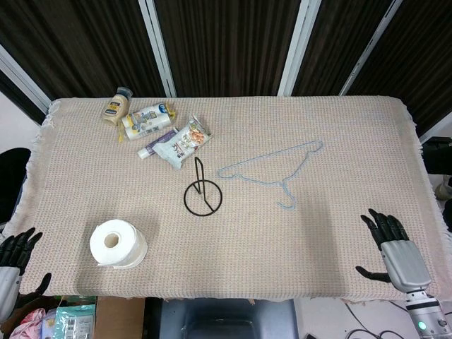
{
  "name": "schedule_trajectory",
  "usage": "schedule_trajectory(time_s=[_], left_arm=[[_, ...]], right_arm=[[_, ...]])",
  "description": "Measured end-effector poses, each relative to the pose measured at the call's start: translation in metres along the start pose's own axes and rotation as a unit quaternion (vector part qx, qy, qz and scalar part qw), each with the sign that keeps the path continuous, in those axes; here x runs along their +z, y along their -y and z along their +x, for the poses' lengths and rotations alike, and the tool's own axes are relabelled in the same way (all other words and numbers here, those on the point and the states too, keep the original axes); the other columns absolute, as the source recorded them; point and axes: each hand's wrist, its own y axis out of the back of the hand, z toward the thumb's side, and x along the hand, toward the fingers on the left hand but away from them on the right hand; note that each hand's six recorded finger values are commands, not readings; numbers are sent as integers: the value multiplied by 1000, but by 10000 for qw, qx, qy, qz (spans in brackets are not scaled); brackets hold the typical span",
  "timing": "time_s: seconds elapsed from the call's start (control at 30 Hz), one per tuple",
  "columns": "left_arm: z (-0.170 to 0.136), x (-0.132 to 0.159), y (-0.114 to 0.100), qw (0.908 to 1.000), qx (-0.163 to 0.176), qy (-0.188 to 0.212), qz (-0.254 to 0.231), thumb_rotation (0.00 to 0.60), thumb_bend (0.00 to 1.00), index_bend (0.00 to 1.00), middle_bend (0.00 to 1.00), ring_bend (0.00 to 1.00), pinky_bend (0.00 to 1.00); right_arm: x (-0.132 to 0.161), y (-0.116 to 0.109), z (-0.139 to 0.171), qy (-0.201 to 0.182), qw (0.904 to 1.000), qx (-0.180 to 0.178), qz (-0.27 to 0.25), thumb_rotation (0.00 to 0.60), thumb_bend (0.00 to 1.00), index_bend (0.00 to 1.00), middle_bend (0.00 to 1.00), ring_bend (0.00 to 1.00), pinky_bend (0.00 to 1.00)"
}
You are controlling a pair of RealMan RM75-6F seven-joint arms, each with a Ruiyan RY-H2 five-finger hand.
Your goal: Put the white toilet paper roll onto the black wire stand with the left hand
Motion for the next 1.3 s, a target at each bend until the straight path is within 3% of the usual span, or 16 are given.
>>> schedule_trajectory(time_s=[0.17, 0.27, 0.5, 0.63, 0.83, 1.3], left_arm=[[4, 8, 4, 9982, 17, 310, -518, 600, 350, 0, 0, 0, 37], [8, 13, 14, 9929, 23, 471, -1094, 600, 342, 0, 0, 0, 33], [28, 20, 61, 9653, -64, 548, -2553, 600, 337, 0, 0, 0, 14], [37, 20, 83, 9599, -199, 498, -2752, 600, 336, 0, 0, 0, 4], [47, 23, 108, 9588, -480, 401, -2772, 600, 336, 0, 0, 0, 4], [51, 41, 119, 9498, -665, 606, -2995, 600, 335, 0, 0, 0, 5]], right_arm=[[1, 0, 1, -42, 10000, 31, -25, 600, 116, 0, 0, 0, 0], [1, 0, 0, -47, 10000, 40, -66, 600, 116, 0, 0, 0, 0], [3, 0, 0, -70, 10000, 25, -61, 600, 116, 0, 0, 0, 0], [3, 0, 0, -68, 9999, 42, -62, 600, 116, 0, 0, 0, 0], [4, -2, 1, -110, 9999, 61, -95, 600, 116, 0, 0, 0, 0], [5, 0, 1, -122, 9998, 97, -84, 600, 116, 0, 0, 0, 0]])
